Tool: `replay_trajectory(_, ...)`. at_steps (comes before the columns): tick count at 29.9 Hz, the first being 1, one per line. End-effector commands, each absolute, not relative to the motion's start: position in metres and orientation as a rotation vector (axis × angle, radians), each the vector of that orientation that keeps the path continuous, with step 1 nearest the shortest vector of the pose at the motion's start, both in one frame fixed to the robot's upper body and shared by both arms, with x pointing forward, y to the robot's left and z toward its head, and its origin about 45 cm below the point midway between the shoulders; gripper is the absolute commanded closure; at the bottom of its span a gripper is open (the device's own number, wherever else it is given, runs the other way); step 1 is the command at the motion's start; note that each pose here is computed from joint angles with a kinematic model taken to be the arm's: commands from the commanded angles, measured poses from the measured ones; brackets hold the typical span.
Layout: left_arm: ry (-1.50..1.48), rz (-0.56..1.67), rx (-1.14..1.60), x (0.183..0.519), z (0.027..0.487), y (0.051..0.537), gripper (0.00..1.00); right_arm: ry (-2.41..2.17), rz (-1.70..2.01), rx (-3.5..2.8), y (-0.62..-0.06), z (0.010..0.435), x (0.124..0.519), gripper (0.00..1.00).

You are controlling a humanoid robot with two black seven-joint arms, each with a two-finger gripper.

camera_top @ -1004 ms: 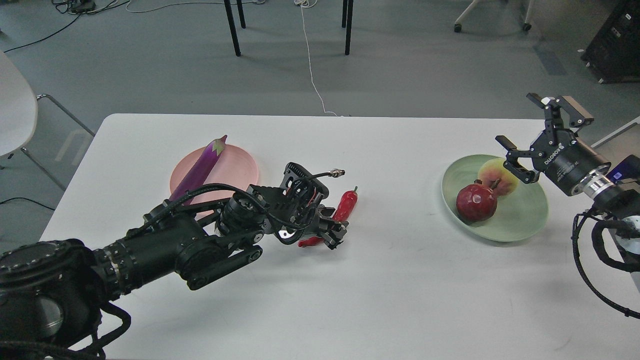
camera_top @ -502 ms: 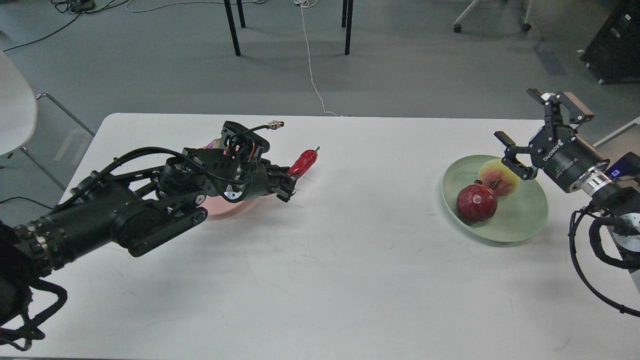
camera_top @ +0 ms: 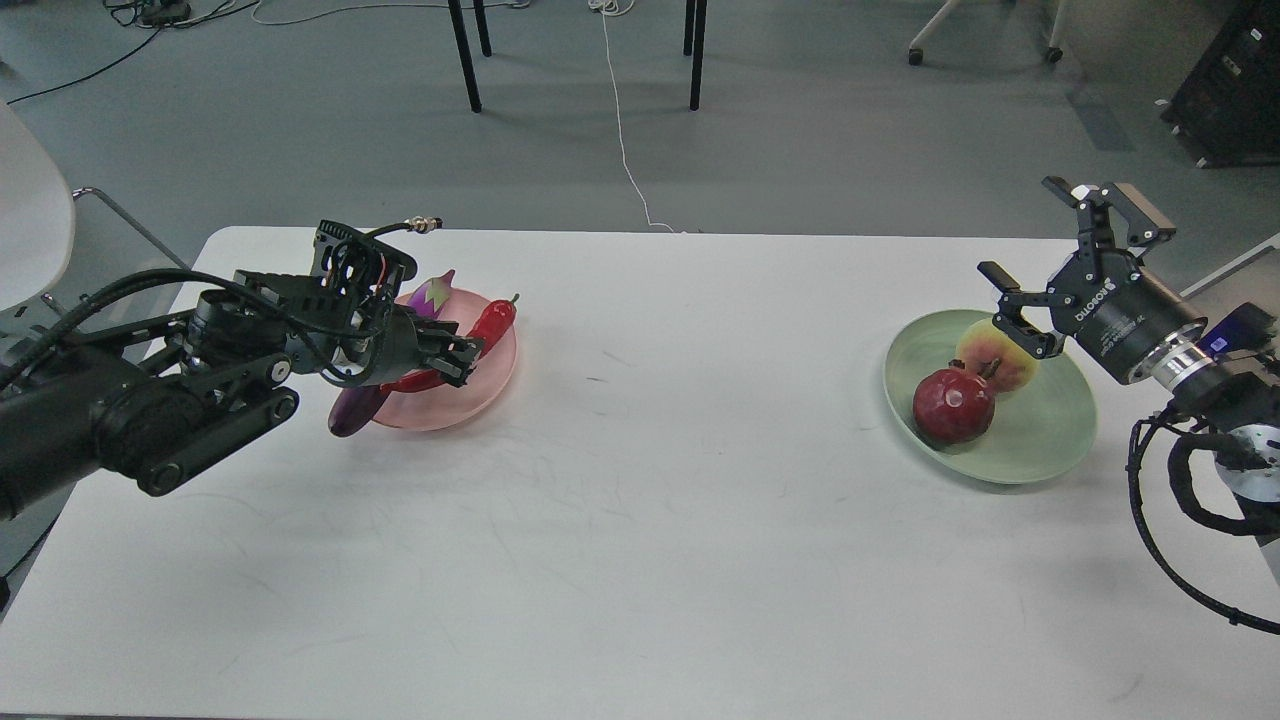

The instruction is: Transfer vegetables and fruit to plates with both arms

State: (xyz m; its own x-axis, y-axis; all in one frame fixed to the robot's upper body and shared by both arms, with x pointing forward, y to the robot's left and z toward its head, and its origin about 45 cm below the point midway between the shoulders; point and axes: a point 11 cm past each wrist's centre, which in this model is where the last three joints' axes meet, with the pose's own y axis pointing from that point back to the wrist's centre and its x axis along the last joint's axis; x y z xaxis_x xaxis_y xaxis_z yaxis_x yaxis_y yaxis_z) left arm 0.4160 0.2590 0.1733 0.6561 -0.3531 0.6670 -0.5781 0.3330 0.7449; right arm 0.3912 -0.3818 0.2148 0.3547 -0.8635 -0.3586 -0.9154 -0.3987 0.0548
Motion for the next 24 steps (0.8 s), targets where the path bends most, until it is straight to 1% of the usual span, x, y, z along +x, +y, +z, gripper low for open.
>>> replay_trajectory(1,-0.908,0.174,1.276,0.417,0.174,0.260,0.00,1.631,0.499,-2.452,-0.384,0.215,0.391,0.02)
replay_trajectory(6,-0.932,0.202,1.215,0.422,0.186,0.250,0.00,1.627,0.490,-2.452,-0.383,0.218,0.393,0.02)
replay_trajectory(8,-0.923,0.267,1.086,0.427,0.205,0.235,0.00,1.623,0.484,-2.446,-0.383,0.220,0.394,0.01)
replay_trajectory(10,-0.859,0.382,0.907,0.434,0.229,0.219,0.00,1.619,0.472,-2.430,-0.383,0.225,0.397,0.01)
replay_trajectory(13,-0.627,0.537,0.619,0.437,0.252,0.195,0.00,1.612,0.457,-2.418,-0.383,0.229,0.399,0.01)
replay_trajectory(18,-0.162,0.753,0.222,0.438,0.261,0.194,0.00,1.611,0.435,-2.428,-0.383,0.234,0.402,0.01)
replay_trajectory(20,-0.029,0.840,0.095,0.442,0.264,0.196,0.00,1.603,0.420,-2.430,-0.381,0.238,0.405,0.01)
replay_trajectory(22,0.074,0.909,-0.011,0.442,0.257,0.196,0.00,1.589,0.429,-2.427,-0.376,0.237,0.406,0.01)
replay_trajectory(24,0.168,0.980,-0.107,0.435,0.240,0.207,0.00,1.559,0.451,-2.429,-0.364,0.232,0.408,0.01)
